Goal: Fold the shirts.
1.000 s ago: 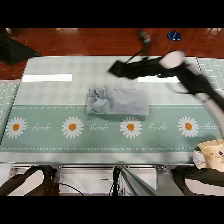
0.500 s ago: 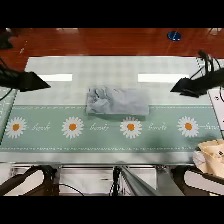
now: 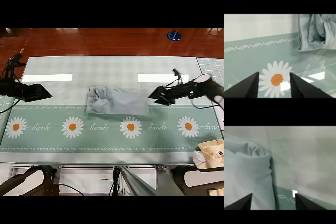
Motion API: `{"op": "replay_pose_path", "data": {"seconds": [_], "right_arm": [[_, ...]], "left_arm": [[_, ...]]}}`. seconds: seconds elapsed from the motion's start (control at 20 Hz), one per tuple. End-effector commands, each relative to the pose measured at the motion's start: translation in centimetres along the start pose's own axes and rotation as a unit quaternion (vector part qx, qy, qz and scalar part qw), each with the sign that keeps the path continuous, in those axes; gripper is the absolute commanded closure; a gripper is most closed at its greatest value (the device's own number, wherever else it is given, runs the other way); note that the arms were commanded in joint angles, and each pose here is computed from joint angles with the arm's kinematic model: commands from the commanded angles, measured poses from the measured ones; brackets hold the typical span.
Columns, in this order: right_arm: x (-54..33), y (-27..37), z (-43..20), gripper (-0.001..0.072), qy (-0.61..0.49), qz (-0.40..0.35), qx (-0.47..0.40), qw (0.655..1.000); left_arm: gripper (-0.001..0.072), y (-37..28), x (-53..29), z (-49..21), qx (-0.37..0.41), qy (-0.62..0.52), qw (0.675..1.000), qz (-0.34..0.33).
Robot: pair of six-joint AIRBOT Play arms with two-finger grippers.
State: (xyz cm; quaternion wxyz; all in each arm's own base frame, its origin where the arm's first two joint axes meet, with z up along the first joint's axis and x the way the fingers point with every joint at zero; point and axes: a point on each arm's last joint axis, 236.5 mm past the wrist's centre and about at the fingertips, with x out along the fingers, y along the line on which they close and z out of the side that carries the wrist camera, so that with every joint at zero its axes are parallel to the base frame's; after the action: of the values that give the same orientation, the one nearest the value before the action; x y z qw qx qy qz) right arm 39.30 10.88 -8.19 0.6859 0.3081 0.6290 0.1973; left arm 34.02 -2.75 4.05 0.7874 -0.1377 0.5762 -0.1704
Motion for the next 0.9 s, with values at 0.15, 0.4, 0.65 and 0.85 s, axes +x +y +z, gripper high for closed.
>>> {"op": "replay_pose_path", "data": {"seconds": [0.15,0.4,0.65,0.85], "right_arm": [[6.6,4.1,-2.6,0.0466,0.052,0.048,0.012,0.997],[0.8,12.5,-3.4,0.0687,0.062,0.165,-0.053,0.983],[-15.0,13.1,-2.9,0.0687,-0.086,0.065,-0.036,0.994],[-25.9,7.0,-9.0,0.0687,-0.182,-0.071,0.076,0.978]], "left_arm": [[0.0247,0.3,0.2,-0.1,-0.002,-0.001,1.0,0.005],[0.0247,0.3,0.3,-0.1,-0.002,-0.001,1.0,0.004],[0.0249,0.3,0.3,0.0,-0.003,-0.001,1.0,0.004],[0.0249,-0.3,0.3,0.3,-0.022,-0.008,1.0,-0.009]]}}
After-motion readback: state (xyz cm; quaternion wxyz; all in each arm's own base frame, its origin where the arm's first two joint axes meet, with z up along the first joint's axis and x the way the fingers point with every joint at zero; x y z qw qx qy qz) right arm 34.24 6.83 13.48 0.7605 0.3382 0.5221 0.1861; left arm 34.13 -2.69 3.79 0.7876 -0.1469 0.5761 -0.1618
